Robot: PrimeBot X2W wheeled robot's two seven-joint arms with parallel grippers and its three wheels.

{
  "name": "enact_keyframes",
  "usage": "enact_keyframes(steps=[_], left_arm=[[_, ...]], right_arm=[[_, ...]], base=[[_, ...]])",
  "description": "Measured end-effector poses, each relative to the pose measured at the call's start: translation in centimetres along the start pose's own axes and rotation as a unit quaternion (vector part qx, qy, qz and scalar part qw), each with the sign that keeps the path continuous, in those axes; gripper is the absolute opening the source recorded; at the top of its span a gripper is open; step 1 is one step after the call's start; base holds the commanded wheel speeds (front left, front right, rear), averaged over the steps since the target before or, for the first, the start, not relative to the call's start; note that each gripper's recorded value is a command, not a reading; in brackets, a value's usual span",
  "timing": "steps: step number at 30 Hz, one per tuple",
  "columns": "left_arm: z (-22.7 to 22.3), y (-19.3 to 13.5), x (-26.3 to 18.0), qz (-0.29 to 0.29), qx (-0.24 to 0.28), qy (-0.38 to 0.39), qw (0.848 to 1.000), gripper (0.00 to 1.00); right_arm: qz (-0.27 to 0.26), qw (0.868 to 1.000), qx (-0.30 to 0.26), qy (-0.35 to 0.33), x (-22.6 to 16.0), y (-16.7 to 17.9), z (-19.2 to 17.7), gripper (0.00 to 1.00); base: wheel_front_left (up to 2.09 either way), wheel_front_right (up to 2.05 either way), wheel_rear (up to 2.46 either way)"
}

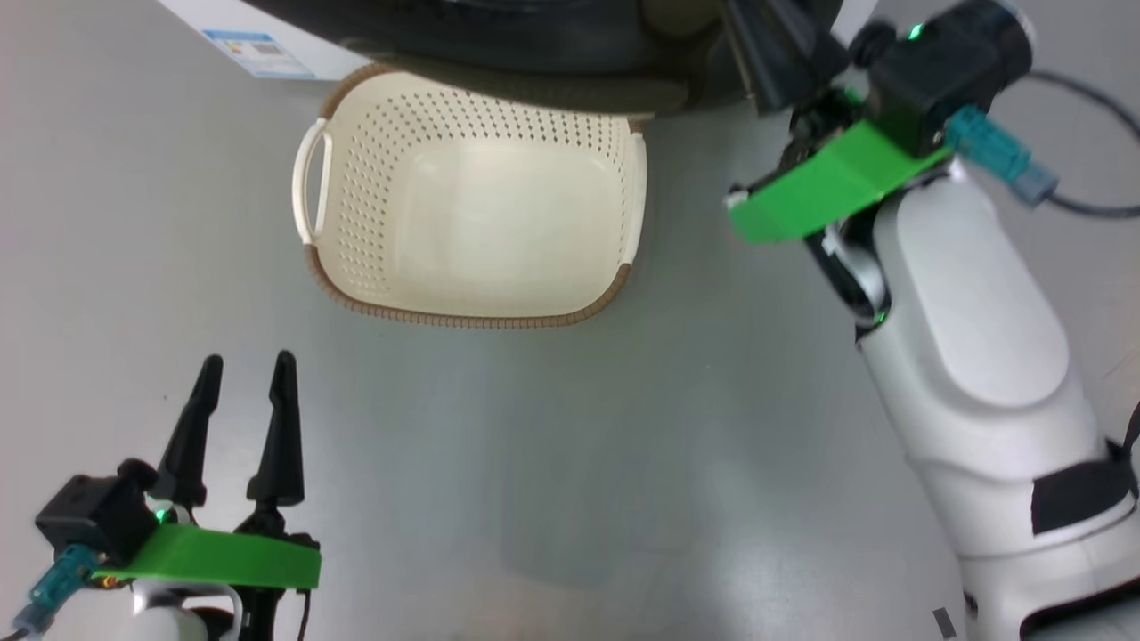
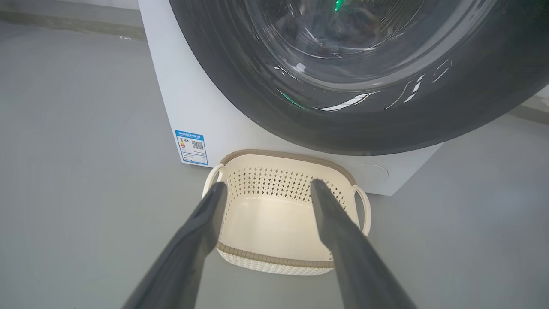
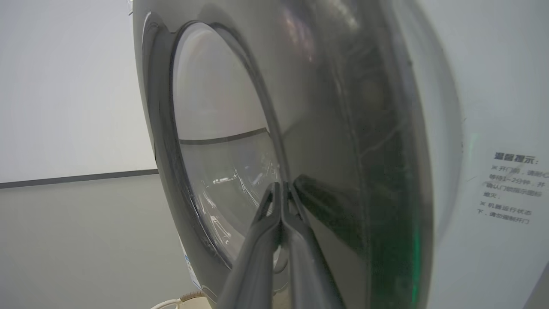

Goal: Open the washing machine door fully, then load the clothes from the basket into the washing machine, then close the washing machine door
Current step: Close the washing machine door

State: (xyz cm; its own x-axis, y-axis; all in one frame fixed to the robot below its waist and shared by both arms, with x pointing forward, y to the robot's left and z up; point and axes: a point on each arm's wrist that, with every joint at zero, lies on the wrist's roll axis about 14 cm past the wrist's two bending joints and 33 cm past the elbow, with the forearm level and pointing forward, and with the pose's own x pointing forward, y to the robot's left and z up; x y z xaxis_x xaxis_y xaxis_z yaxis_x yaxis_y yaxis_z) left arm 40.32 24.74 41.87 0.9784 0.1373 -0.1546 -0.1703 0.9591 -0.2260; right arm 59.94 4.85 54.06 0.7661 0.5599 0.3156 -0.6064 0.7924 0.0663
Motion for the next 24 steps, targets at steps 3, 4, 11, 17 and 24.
enact_keyframes(steps=[3,4,11,17,24], left_arm=[[-0.2,0.0,0.4,-0.001,-0.001,0.002,1.000,1.00],[-0.4,0.0,0.5,0.000,-0.002,0.005,1.000,1.00],[-1.6,-0.7,1.6,-0.010,-0.008,0.018,1.000,1.00],[-2.2,-1.3,2.4,-0.020,-0.013,0.022,0.999,1.00],[-3.4,-1.8,2.6,-0.026,-0.018,0.038,0.999,1.00]], right_arm=[[-0.009,1.000,-0.004,-0.004,1.0,-1.1,-0.1,0.00],[-0.012,1.000,-0.007,-0.005,1.3,-1.4,-0.2,0.00],[-0.025,0.999,-0.011,-0.022,3.4,-3.6,-0.2,0.00],[-0.031,0.999,-0.008,-0.039,4.9,-4.6,-0.2,0.00],[-0.031,0.998,-0.005,-0.049,6.0,-5.2,-0.4,0.00]], base=[[0.00,0.00,0.00],[0.00,0.00,0.00],[0.00,0.00,0.00],[0.00,0.00,0.00],[0.00,0.00,0.00]])
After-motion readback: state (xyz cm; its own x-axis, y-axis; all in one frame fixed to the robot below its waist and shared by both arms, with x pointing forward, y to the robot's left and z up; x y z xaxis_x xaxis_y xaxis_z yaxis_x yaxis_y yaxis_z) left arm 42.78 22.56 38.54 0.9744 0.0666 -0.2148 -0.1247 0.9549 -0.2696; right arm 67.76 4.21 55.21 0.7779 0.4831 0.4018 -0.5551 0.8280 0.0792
